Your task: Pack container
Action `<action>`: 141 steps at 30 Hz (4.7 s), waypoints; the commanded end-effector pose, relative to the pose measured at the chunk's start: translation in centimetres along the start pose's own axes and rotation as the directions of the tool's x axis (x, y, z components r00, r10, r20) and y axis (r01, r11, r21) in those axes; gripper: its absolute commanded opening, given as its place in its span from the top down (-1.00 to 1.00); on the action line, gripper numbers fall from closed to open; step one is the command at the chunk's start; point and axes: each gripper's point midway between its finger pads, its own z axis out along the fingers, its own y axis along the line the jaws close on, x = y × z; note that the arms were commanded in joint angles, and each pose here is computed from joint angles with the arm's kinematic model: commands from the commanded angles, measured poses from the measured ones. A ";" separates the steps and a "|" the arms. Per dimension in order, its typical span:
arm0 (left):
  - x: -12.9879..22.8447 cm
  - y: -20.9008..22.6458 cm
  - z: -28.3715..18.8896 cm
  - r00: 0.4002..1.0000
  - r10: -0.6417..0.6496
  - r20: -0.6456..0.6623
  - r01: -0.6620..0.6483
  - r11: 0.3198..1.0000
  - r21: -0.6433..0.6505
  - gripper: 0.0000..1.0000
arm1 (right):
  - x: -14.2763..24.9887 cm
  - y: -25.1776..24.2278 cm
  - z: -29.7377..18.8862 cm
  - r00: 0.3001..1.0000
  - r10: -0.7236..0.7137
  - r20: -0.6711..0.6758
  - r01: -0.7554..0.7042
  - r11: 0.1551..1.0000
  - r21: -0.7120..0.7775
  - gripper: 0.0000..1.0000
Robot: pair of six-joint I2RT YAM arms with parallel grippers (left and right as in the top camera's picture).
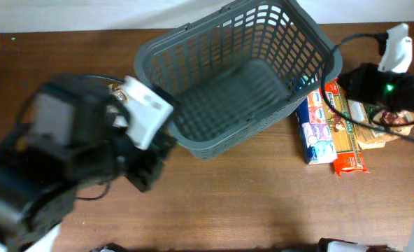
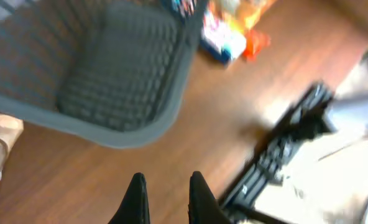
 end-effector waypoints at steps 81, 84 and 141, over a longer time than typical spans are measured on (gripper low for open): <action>7.3 13.0 -4.6 0.946 -0.289 0.147 0.315 0.708 -0.633 0.74 | -5.7 -7.6 13.9 0.990 0.047 -0.132 -0.035 0.995 0.096 0.92; 7.3 13.0 -4.6 0.946 -0.289 0.146 0.314 0.708 -0.633 0.74 | -5.5 -6.0 14.9 0.990 0.012 -0.144 -0.002 0.997 0.072 0.92; 7.2 16.7 -8.8 0.945 -0.245 0.217 0.312 0.468 -0.827 -0.99 | -9.6 -23.5 2.0 0.967 -0.251 -0.049 0.241 0.831 0.501 -0.97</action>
